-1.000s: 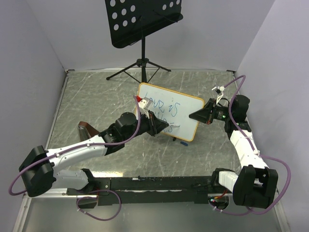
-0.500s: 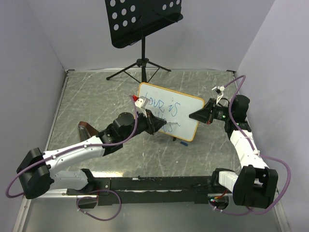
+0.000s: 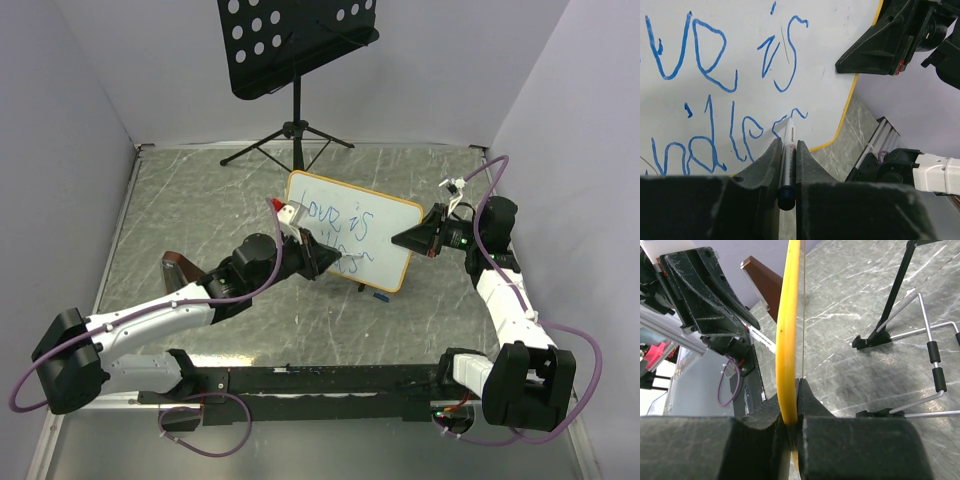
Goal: Write a sentence on the whiteboard
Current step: Write a sentence on the whiteboard, then place the whiteboard on the whiteboard stand.
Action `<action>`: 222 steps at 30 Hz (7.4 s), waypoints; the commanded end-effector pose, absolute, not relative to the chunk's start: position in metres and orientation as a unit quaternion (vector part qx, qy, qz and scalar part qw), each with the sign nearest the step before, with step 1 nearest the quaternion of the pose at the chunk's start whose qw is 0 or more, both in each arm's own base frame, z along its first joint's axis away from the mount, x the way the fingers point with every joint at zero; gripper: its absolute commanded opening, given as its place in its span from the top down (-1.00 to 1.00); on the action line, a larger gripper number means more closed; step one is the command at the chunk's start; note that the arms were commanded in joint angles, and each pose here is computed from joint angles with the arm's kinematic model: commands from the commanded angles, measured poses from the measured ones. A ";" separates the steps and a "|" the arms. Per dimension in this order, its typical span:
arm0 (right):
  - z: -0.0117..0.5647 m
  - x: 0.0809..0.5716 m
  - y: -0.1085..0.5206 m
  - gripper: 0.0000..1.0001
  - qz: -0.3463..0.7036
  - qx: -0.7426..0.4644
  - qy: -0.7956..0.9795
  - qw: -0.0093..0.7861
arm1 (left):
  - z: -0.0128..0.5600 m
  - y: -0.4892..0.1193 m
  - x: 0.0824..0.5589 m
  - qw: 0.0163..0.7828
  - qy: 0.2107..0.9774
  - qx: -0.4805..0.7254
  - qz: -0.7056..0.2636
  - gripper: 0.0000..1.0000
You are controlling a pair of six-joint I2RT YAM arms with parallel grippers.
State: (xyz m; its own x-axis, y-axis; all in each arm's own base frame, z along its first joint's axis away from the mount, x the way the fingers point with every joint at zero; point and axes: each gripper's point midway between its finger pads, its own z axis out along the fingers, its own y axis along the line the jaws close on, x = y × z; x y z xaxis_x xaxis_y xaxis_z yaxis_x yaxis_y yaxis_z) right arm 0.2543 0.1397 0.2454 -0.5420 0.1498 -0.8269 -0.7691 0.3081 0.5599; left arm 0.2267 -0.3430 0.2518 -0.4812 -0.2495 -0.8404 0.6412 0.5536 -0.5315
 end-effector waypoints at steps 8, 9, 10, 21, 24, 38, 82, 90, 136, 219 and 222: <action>0.266 0.245 0.143 1.00 0.544 -0.277 0.658 0.441 | 0.240 -0.345 0.221 0.469 0.743 0.152 -0.453 0.98; 0.266 0.245 0.143 1.00 0.544 -0.277 0.658 0.440 | 0.240 -0.347 0.221 0.466 0.743 0.154 -0.455 0.98; 0.266 0.245 0.143 1.00 0.544 -0.277 0.658 0.441 | 0.240 -0.348 0.220 0.464 0.742 0.157 -0.458 0.98; 0.266 0.245 0.143 1.00 0.544 -0.277 0.658 0.441 | 0.227 -0.356 0.217 0.440 0.753 0.173 -0.457 0.98; 0.266 0.245 0.143 1.00 0.544 -0.277 0.658 0.440 | 0.224 -0.352 0.218 0.442 0.760 0.167 -0.447 0.98; 0.266 0.245 0.143 1.00 0.544 -0.278 0.658 0.441 | 0.249 -0.336 0.214 0.469 0.739 0.156 -0.458 0.98; 0.236 0.308 0.129 1.00 0.452 -0.295 0.627 0.562 | 0.330 -0.182 0.203 0.629 0.633 0.041 -0.449 0.98; 0.207 0.320 0.120 1.00 0.460 -0.268 0.637 0.557 | 0.326 -0.182 0.201 0.623 0.636 0.042 -0.453 0.98; 0.180 0.315 0.112 1.00 0.547 -0.239 0.651 0.469 | 0.317 -0.187 0.199 0.614 0.640 0.051 -0.459 0.98; 0.101 0.314 0.100 -0.99 0.454 -0.248 0.783 0.345 | 0.314 -0.186 0.194 0.610 0.642 0.053 -0.462 0.98; 0.101 0.310 0.097 -0.99 0.447 -0.248 0.787 0.345 | 0.315 -0.187 0.194 0.609 0.641 0.055 -0.465 0.98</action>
